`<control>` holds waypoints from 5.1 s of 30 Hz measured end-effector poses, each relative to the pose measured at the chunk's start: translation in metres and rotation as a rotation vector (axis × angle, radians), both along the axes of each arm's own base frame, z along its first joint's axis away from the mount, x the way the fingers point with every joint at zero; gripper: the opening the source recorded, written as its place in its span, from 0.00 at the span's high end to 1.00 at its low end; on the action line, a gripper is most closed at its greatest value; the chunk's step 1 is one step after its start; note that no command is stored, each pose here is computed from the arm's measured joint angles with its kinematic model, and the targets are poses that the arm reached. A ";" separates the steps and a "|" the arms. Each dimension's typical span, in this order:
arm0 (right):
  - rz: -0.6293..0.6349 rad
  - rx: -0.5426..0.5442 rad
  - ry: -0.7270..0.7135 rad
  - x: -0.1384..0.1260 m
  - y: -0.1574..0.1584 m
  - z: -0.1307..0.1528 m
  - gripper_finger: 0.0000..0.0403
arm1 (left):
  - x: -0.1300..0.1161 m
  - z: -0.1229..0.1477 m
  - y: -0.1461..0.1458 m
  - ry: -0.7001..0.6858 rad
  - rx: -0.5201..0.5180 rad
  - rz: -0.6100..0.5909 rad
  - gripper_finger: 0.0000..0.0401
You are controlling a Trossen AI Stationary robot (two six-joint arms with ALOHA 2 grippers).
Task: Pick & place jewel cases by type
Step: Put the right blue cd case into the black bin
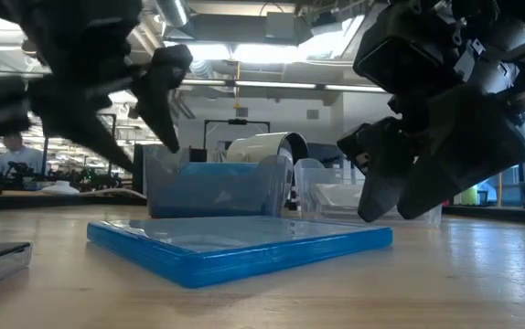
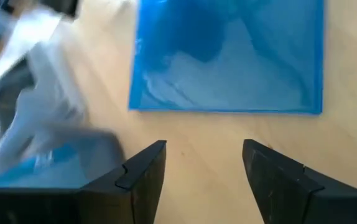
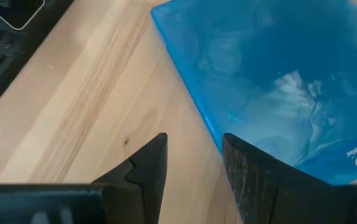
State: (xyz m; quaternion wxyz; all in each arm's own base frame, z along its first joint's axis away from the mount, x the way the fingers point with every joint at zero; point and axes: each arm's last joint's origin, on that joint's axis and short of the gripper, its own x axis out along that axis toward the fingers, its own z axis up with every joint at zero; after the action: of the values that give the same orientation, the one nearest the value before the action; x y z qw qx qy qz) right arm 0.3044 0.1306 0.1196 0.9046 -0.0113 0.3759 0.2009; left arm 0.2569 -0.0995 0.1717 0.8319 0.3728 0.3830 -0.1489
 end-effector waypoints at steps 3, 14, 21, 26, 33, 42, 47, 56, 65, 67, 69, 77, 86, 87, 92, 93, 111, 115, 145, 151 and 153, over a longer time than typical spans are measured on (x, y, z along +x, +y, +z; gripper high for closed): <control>0.000 -0.002 0.003 0.000 0.000 0.000 0.61 | 0.003 -0.015 -0.006 0.041 0.133 -0.113 0.48; -0.023 -0.011 0.049 0.005 -0.003 -0.022 0.61 | 0.021 -0.062 -0.017 0.068 0.523 -0.286 0.49; -0.012 -0.026 0.029 0.010 -0.005 -0.033 0.61 | 0.028 -0.064 -0.019 -0.012 0.514 -0.280 0.51; -0.012 -0.018 0.012 0.012 -0.010 -0.033 0.61 | 0.030 -0.062 -0.020 -0.037 0.487 -0.288 0.51; -0.035 -0.015 0.007 0.016 -0.017 -0.033 0.61 | 0.034 -0.060 -0.024 -0.094 0.430 -0.301 0.51; -0.072 -0.015 0.011 0.016 -0.018 -0.033 0.61 | 0.038 -0.056 -0.025 -0.152 0.438 -0.284 0.52; -0.073 -0.016 0.011 0.016 -0.018 -0.033 0.61 | 0.037 -0.055 -0.025 -0.143 0.528 -0.300 0.59; -0.046 0.025 -0.002 0.017 -0.018 -0.032 0.61 | 0.035 -0.053 -0.030 -0.157 0.586 -0.276 0.79; -0.094 0.111 0.010 0.011 -0.023 0.003 0.61 | 0.034 -0.046 -0.040 -0.206 0.746 -0.311 0.89; -0.142 0.153 0.020 0.008 -0.029 0.017 0.61 | 0.035 -0.042 -0.044 -0.235 0.796 -0.340 0.90; -0.183 0.190 0.032 0.005 -0.036 0.030 0.61 | 0.036 -0.039 -0.047 -0.266 0.844 -0.377 0.90; -0.199 0.266 -0.152 -0.011 -0.060 0.097 0.61 | 0.042 -0.021 -0.056 -0.432 0.982 -0.516 0.90; -0.225 0.354 -0.275 -0.017 -0.066 0.129 0.61 | 0.046 -0.015 -0.055 -0.481 1.127 -0.630 0.90; -0.238 0.378 -0.252 -0.014 -0.067 0.129 0.61 | 0.046 -0.015 -0.055 -0.489 1.120 -0.641 0.90; -0.197 0.448 -0.124 0.002 -0.073 0.124 0.61 | 0.050 -0.014 -0.051 -0.524 1.085 -0.691 0.90; -0.181 0.459 -0.116 0.006 -0.073 0.124 0.61 | 0.050 -0.014 -0.050 -0.530 1.081 -0.694 0.90; -0.243 0.585 0.045 0.042 -0.092 0.102 0.61 | 0.052 -0.013 -0.049 -0.570 1.058 -0.739 0.91; -0.225 0.579 0.009 0.044 -0.092 0.105 0.61 | 0.053 -0.013 -0.047 -0.567 1.059 -0.735 0.91; -0.241 0.571 0.069 0.042 -0.079 0.098 0.61 | 0.060 -0.007 -0.034 -0.603 1.169 -0.750 0.91; -0.196 0.598 0.093 0.041 -0.078 0.098 0.66 | 0.060 -0.006 -0.034 -0.600 1.177 -0.725 0.91; -0.192 0.599 0.097 0.041 -0.078 0.098 0.69 | 0.060 -0.006 -0.033 -0.594 1.183 -0.709 0.91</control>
State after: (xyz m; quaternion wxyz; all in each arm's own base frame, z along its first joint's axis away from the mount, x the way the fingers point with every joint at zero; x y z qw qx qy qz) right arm 0.3451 0.0528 0.2177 0.8635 0.3008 0.3419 0.2166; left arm 0.3174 -0.1329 0.1659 0.4632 0.8833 0.0154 -0.0702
